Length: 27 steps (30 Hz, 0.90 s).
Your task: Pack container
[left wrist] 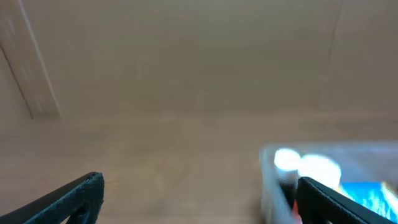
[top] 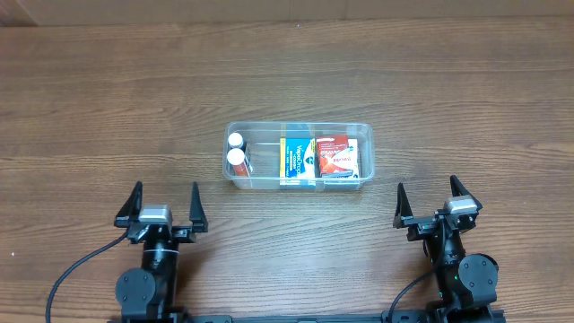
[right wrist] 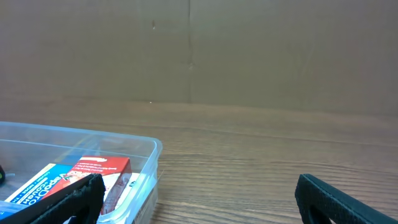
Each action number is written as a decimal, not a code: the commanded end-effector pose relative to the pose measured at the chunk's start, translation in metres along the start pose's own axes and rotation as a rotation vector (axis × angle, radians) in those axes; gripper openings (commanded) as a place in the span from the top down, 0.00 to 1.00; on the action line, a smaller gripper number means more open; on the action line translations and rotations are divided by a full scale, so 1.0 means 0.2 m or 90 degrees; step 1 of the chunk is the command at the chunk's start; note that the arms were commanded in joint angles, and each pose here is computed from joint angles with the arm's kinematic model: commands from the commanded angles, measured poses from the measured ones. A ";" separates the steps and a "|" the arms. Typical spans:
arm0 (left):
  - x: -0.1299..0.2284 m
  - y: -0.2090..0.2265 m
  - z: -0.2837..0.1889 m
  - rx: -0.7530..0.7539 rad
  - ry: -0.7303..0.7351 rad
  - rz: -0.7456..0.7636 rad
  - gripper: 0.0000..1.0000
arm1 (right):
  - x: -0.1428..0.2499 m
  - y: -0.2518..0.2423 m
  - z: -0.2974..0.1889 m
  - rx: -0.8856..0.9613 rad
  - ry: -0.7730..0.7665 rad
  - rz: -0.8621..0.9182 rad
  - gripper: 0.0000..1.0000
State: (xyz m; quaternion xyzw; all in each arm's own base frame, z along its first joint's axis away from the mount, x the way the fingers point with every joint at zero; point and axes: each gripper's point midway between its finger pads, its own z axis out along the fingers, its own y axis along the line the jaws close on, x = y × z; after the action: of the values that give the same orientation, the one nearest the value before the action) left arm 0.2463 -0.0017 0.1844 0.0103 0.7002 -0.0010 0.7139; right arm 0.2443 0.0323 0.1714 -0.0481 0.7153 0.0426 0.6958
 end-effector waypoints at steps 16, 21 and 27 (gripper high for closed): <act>0.14 0.00 0.00 0.001 0.061 0.000 0.00 | 0.00 0.00 0.00 0.000 -0.005 -0.002 0.00; 0.14 0.00 0.00 0.001 0.061 0.000 0.00 | 0.00 0.00 0.00 0.000 -0.005 -0.002 0.00; 0.14 0.00 0.00 0.001 0.061 0.000 0.00 | 0.00 0.00 0.00 0.000 -0.005 -0.002 0.00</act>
State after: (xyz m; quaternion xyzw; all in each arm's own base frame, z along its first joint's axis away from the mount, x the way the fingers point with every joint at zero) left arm 0.2465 -0.0016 0.1559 0.0131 0.7352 0.0014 0.6777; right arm 0.2443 0.0322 0.1715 -0.0478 0.7152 0.0426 0.6960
